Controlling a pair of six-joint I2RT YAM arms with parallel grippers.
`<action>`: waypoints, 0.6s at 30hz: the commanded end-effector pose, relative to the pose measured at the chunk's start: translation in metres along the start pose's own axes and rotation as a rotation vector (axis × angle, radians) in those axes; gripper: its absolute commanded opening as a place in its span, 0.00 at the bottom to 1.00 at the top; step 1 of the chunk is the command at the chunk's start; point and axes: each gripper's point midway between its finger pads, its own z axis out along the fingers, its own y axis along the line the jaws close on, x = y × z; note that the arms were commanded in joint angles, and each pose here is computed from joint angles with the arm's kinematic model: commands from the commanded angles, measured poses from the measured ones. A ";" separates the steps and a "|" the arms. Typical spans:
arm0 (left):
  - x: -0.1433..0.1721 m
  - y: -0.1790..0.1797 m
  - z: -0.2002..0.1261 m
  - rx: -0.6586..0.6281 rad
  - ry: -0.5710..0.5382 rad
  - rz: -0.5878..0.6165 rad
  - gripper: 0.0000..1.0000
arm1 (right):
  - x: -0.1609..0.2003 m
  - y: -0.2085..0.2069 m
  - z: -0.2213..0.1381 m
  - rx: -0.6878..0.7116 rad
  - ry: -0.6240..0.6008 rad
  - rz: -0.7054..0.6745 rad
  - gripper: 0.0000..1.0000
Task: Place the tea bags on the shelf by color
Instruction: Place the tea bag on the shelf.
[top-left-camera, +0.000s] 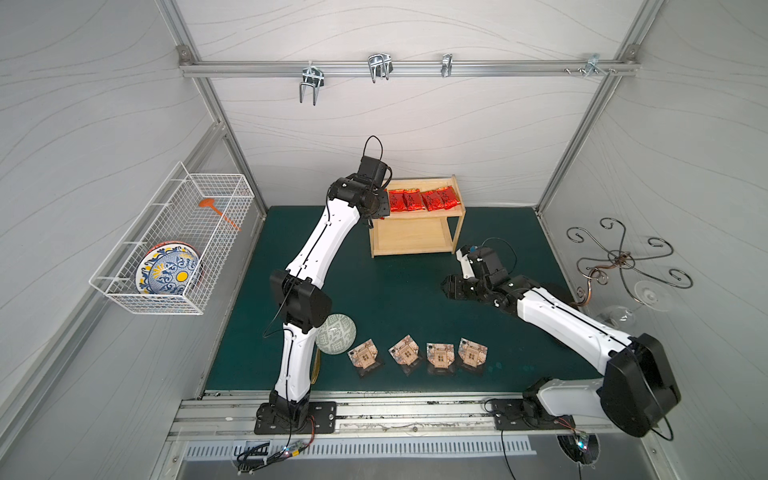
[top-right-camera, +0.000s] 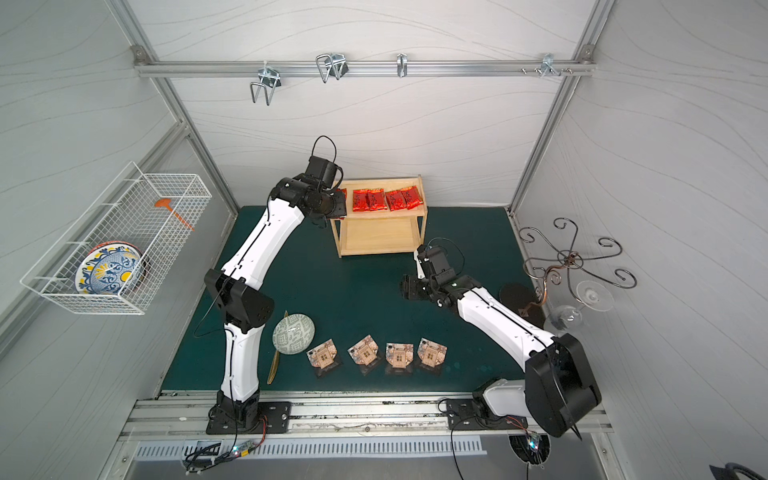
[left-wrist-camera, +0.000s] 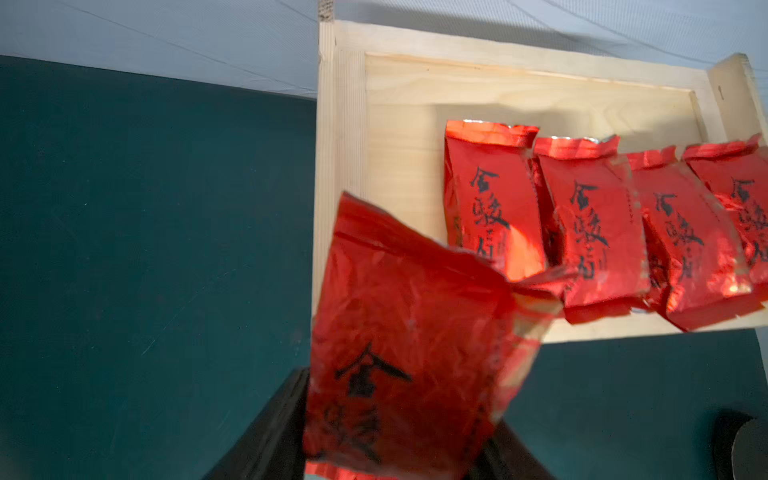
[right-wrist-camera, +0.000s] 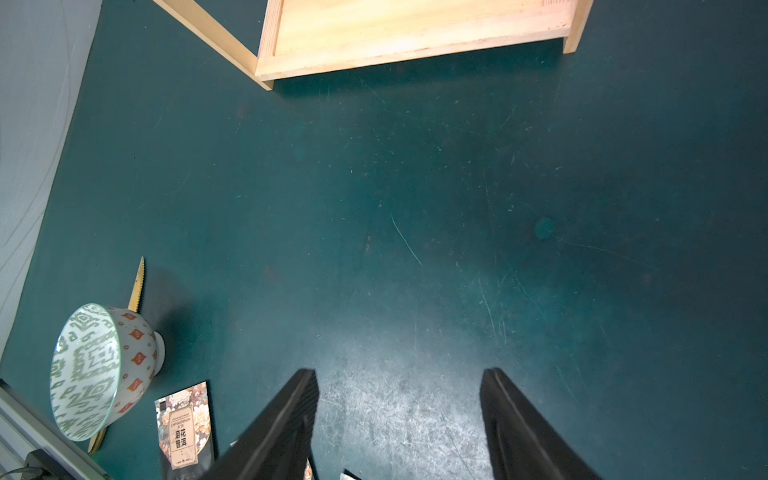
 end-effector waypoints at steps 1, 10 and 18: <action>-0.025 -0.009 0.000 0.059 -0.078 -0.030 0.56 | 0.000 -0.002 -0.006 0.000 0.002 0.004 0.67; -0.024 -0.007 0.021 0.055 -0.072 -0.083 0.56 | 0.002 -0.005 -0.003 -0.003 0.011 0.015 0.67; -0.023 -0.009 0.029 0.065 -0.068 -0.095 0.57 | 0.003 -0.006 0.000 -0.003 0.016 0.019 0.67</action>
